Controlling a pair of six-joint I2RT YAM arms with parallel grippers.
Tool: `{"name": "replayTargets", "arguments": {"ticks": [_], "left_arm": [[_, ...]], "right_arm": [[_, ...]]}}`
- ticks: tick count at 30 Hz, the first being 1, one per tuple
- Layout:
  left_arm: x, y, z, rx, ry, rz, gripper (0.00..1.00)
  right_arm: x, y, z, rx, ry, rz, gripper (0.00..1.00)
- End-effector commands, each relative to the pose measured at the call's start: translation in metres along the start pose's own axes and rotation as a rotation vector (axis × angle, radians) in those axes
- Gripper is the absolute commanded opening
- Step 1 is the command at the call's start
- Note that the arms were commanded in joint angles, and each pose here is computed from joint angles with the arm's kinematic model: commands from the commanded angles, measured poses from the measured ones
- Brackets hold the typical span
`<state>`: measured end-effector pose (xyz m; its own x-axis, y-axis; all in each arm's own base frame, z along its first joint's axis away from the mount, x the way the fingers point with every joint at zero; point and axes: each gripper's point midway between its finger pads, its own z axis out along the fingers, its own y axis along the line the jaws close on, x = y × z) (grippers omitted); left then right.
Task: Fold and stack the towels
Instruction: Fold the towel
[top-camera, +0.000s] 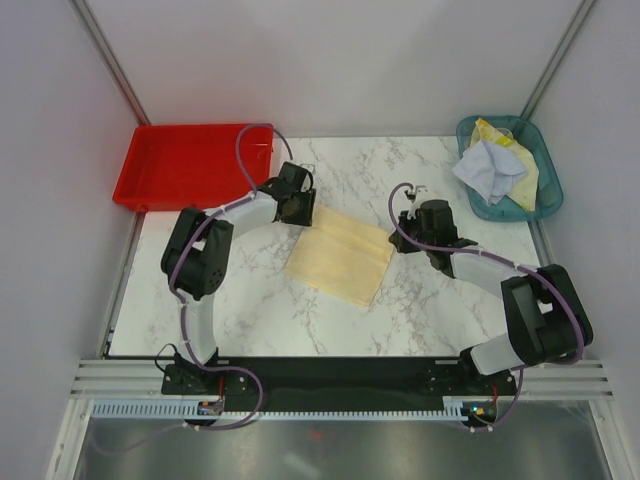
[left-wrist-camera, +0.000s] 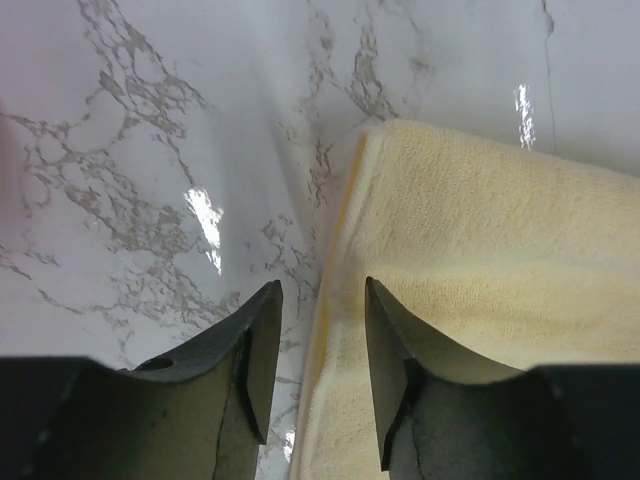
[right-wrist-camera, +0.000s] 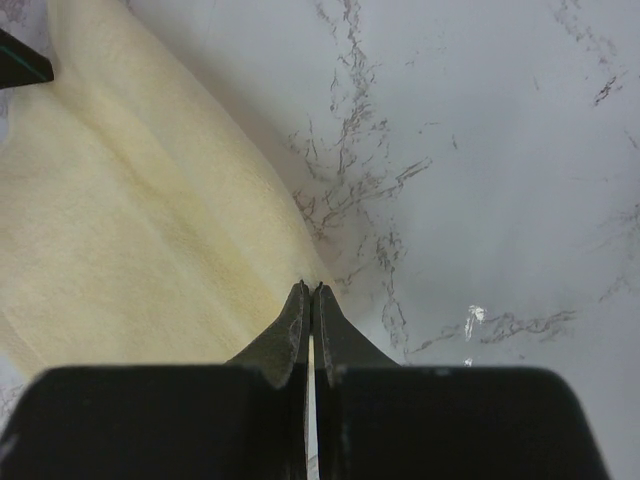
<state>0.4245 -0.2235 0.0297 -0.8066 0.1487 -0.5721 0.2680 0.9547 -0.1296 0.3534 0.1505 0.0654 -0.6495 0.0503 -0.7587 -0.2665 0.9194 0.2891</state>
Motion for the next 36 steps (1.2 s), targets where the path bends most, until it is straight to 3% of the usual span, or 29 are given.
{"name": "replayTargets", "arguments": {"ticks": [1, 5, 10, 13, 17, 22, 25, 31, 36], "left_arm": [[-0.041, 0.0, -0.019, -0.01, -0.096, -0.027, 0.47], [-0.076, -0.018, -0.037, 0.057, -0.144, -0.081, 0.53], [-0.075, -0.027, -0.036, 0.048, -0.073, -0.298, 0.56], [-0.081, -0.03, -0.033, 0.054, -0.073, -0.335, 0.59], [-0.091, -0.028, -0.018, 0.073, -0.084, -0.175, 0.58], [-0.091, -0.02, -0.001, 0.115, -0.084, 0.062, 0.59], [-0.091, -0.007, 0.009, 0.113, -0.078, 0.095, 0.58], [-0.084, -0.008, 0.024, 0.31, -0.041, 0.117, 0.57], [-0.075, -0.003, 0.034, 0.307, -0.018, 0.137, 0.56]], "right_arm": [[-0.012, 0.01, 0.003, -0.051, -0.021, 0.001, 0.0], [-0.008, 0.011, 0.004, -0.06, -0.012, 0.005, 0.0], [-0.007, 0.012, 0.004, -0.066, -0.02, 0.012, 0.0], [-0.006, 0.013, 0.006, -0.073, -0.018, 0.014, 0.0], [-0.002, -0.01, 0.015, 0.031, 0.02, 0.005, 0.02], [-0.021, -0.016, 0.037, -0.034, 0.044, 0.072, 0.03], [-0.012, -0.016, 0.047, -0.059, 0.081, 0.071, 0.04], [-0.003, -0.025, 0.051, -0.042, 0.102, 0.063, 0.04], [-0.004, -0.025, 0.057, -0.052, 0.11, 0.061, 0.05]]}}
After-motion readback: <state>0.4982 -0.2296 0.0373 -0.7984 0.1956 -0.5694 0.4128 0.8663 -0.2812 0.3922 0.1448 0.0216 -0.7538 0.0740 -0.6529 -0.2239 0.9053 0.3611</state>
